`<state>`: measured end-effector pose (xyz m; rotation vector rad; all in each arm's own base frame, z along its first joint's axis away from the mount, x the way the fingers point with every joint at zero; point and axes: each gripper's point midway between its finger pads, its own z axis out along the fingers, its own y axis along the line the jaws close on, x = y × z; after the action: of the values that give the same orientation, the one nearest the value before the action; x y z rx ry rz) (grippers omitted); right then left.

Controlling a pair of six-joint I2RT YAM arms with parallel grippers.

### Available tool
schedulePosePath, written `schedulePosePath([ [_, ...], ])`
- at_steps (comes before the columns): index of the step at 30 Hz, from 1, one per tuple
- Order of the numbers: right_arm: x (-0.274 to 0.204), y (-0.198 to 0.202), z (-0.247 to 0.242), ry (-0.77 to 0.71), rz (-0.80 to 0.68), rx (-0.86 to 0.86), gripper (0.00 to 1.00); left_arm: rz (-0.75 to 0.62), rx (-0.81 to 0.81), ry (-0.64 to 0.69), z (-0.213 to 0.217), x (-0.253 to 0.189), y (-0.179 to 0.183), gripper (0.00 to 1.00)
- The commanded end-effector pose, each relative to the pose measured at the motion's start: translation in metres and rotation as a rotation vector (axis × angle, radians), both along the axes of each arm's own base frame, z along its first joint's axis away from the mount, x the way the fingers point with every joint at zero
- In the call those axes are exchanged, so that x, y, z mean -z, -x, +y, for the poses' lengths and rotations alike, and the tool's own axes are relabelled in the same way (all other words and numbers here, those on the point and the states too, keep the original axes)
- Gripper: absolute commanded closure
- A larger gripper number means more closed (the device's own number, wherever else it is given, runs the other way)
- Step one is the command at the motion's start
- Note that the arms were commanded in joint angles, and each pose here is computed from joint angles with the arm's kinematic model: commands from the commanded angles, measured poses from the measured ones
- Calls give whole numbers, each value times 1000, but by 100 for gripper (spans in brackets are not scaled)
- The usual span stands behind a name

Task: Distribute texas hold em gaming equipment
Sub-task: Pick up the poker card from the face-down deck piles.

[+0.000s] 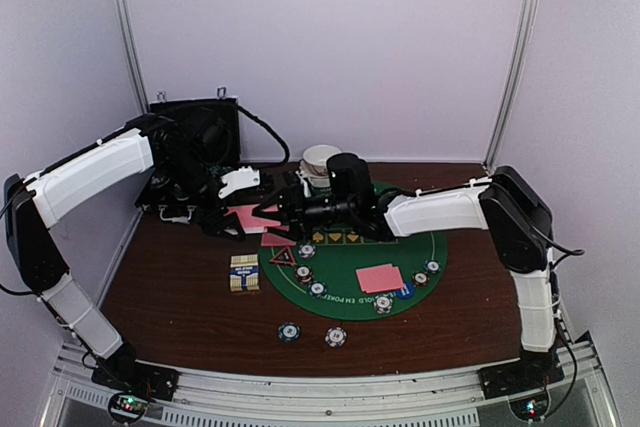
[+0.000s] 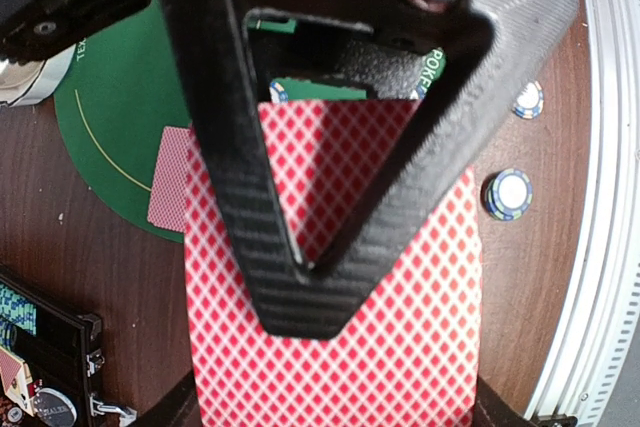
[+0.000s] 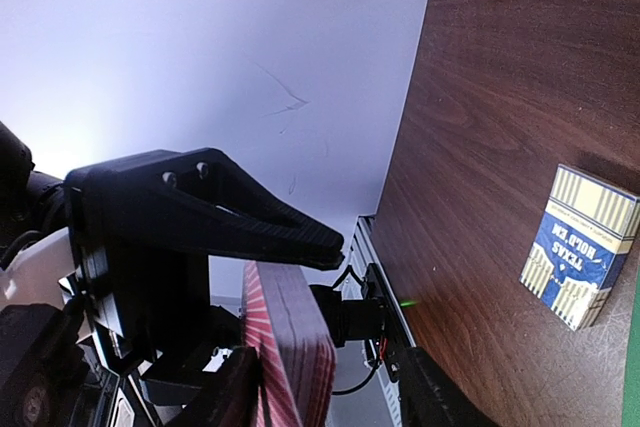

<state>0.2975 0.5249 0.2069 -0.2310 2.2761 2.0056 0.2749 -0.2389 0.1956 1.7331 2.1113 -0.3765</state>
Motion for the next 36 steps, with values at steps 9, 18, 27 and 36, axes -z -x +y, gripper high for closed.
schedulePosePath([
  [9,-53,18,-25,-36,-39,-13,58,-44,-9,36,-2,-14,-6,100],
  [18,-50,25,-29,-25,-11,-28,71,-43,-12,33,-2,-13,-6,100],
  [27,-46,24,-35,5,-4,-31,87,-48,-12,32,-1,-14,-6,100],
  [36,-39,14,-54,40,11,-9,100,-49,-15,30,-1,-14,-7,100],
])
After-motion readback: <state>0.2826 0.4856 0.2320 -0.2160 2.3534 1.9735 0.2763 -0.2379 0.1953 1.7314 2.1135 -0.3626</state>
